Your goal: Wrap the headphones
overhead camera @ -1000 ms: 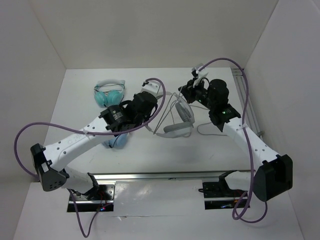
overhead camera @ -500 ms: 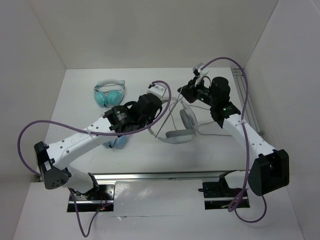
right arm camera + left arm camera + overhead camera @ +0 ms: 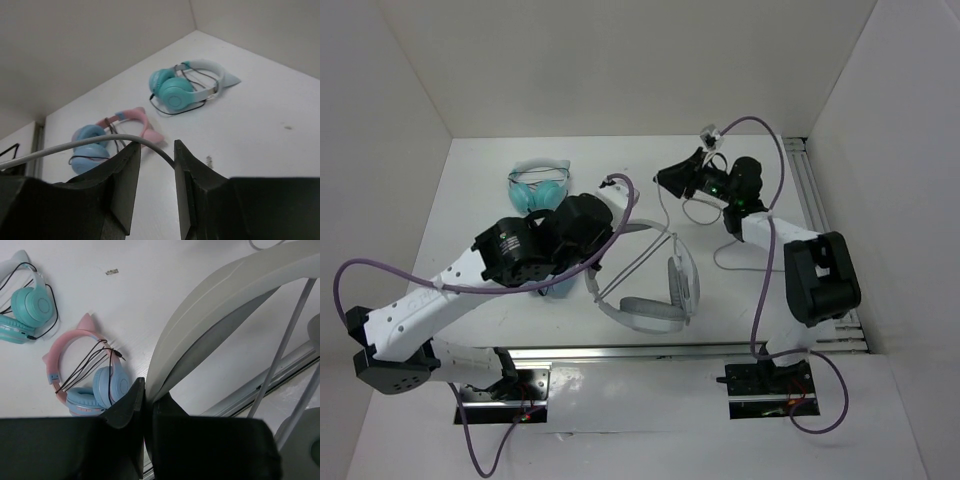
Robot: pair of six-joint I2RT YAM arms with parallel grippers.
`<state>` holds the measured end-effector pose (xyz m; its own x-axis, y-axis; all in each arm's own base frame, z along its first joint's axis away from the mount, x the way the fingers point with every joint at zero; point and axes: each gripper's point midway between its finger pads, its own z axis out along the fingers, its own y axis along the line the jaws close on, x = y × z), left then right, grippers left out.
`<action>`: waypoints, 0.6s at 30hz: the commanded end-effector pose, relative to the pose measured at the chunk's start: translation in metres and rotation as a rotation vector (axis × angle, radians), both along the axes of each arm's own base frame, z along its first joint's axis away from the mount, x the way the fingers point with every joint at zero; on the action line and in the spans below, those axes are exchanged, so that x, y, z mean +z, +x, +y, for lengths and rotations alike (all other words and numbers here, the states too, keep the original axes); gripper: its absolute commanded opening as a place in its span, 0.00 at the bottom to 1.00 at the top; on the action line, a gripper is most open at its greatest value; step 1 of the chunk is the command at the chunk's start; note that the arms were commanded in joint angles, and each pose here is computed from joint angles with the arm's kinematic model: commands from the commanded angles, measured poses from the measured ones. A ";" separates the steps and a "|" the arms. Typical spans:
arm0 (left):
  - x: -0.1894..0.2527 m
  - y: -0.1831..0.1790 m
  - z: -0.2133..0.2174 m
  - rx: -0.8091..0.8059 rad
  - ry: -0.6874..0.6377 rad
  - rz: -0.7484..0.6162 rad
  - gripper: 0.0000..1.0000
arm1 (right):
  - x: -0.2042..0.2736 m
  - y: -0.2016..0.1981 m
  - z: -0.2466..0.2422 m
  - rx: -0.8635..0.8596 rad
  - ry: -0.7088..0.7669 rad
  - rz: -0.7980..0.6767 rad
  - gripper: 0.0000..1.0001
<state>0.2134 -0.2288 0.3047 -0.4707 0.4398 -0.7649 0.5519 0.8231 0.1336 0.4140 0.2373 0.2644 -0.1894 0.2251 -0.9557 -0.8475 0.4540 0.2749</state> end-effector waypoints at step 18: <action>0.080 0.023 0.052 0.313 -0.156 -0.139 0.00 | -0.107 -0.100 0.115 0.324 0.066 0.130 0.46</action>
